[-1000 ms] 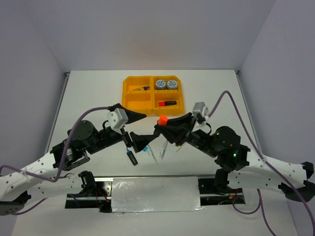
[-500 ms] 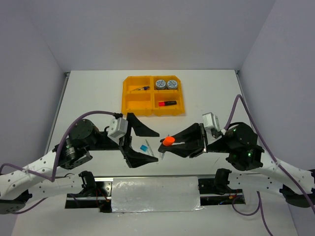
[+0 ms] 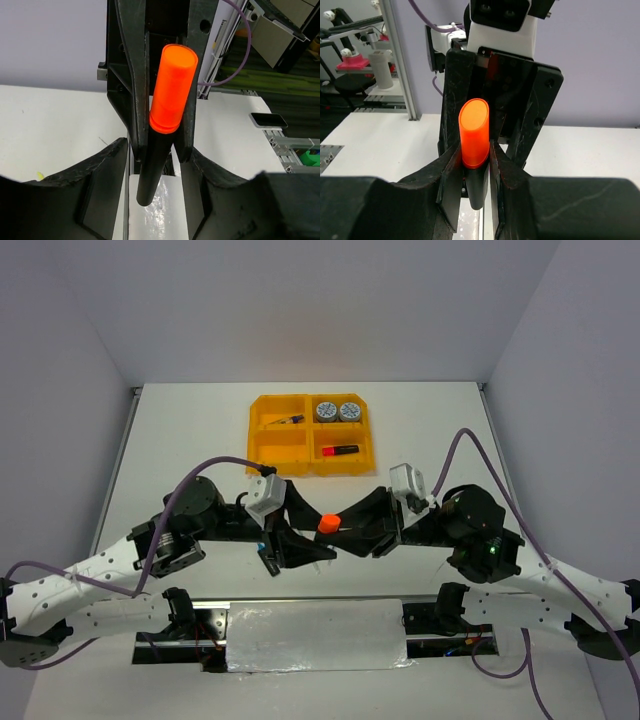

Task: Sort the stationery into containers
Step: Close the pen cap on the pen.

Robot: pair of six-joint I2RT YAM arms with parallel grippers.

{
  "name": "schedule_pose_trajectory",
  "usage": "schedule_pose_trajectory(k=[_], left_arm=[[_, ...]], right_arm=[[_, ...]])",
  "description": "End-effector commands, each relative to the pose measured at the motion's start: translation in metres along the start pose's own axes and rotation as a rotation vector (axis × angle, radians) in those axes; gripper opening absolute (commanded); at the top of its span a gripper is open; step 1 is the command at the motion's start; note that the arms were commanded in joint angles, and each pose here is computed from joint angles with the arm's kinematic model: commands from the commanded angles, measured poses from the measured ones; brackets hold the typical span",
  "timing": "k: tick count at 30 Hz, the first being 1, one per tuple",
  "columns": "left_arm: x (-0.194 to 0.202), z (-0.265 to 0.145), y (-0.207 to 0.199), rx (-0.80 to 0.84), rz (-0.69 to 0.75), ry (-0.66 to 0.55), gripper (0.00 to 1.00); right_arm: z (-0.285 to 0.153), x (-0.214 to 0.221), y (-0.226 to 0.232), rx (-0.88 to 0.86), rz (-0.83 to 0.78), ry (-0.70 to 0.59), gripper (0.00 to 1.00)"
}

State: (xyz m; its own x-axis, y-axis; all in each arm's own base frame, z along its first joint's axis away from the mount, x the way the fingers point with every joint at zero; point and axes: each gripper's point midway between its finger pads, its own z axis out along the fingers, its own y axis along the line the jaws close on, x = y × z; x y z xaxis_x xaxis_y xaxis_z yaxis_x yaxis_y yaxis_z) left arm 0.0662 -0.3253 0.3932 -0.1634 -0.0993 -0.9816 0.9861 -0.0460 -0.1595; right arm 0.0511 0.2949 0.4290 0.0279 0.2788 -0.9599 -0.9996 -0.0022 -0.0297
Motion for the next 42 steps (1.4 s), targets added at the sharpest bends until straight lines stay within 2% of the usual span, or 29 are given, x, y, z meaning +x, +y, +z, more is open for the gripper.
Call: schedule_pose_trajectory(k=[1,4,5,6,8,10,12,14,15,16,17,21,26,30,32,35,36,38,42], left_arm=[[-0.016,0.001,-0.001,-0.007,0.006,-0.035,0.58],[-0.014,-0.002,-0.001,-0.012,0.005,-0.035,0.33],[-0.014,-0.002,-0.001,-0.016,0.005,-0.037,0.15],[-0.015,-0.003,-0.001,-0.021,0.004,-0.041,0.09],[-0.019,-0.005,0.0,-0.032,0.009,-0.051,0.0],[-0.022,-0.007,0.003,-0.053,0.017,-0.066,0.0],[-0.025,-0.01,0.004,-0.069,0.024,-0.088,0.0],[-0.023,-0.012,0.006,-0.081,0.029,-0.096,0.0],[-0.024,-0.014,0.004,-0.079,0.036,-0.104,0.0],[-0.026,-0.016,0.004,-0.08,0.043,-0.115,0.0],[-0.024,-0.017,0.006,-0.092,0.047,-0.12,0.0],[-0.019,-0.017,0.006,-0.087,0.056,-0.108,0.0],[0.001,-0.009,0.002,-0.019,0.068,-0.052,0.0],[0.011,-0.007,0.007,-0.029,0.064,-0.039,0.0],[0.013,-0.007,0.007,-0.026,0.064,-0.038,0.0],[0.014,-0.006,0.004,-0.008,0.066,-0.037,0.0],[0.014,-0.006,0.004,-0.006,0.066,-0.037,0.0],[0.016,-0.004,0.005,-0.005,0.066,-0.026,0.0],[0.019,-0.003,0.003,0.013,0.065,-0.017,0.0]], right_arm=[[0.001,-0.022,0.002,-0.004,-0.023,-0.082,0.0],[0.002,-0.022,0.001,-0.003,-0.023,-0.078,0.0],[0.003,-0.02,0.001,-0.007,-0.021,-0.072,0.0],[0.003,-0.019,0.002,-0.013,-0.018,-0.067,0.0],[0.005,-0.015,0.003,-0.022,-0.008,-0.062,0.0],[0.005,-0.012,0.005,-0.033,-0.003,-0.06,0.03],[0.005,-0.009,0.008,-0.051,0.003,-0.067,0.38],[0.003,-0.009,0.011,-0.061,0.007,-0.075,0.6],[0.001,-0.008,0.013,-0.067,0.009,-0.075,0.83],[0.0,-0.008,0.013,-0.067,0.009,-0.071,0.97],[-0.002,-0.007,0.013,-0.063,0.012,-0.064,1.0],[-0.01,-0.013,0.008,-0.011,0.011,-0.091,1.0],[-0.021,-0.033,-0.021,0.189,0.05,-0.141,1.0],[-0.019,-0.042,-0.01,0.126,0.047,-0.146,1.0],[-0.02,-0.048,-0.014,0.153,0.04,-0.151,0.99],[-0.019,-0.041,-0.031,0.241,0.052,-0.106,0.94],[-0.017,-0.04,-0.031,0.236,0.057,-0.098,0.91],[-0.01,-0.04,-0.026,0.199,0.072,-0.085,0.79],[-0.004,-0.035,-0.026,0.181,0.075,-0.076,0.71]])
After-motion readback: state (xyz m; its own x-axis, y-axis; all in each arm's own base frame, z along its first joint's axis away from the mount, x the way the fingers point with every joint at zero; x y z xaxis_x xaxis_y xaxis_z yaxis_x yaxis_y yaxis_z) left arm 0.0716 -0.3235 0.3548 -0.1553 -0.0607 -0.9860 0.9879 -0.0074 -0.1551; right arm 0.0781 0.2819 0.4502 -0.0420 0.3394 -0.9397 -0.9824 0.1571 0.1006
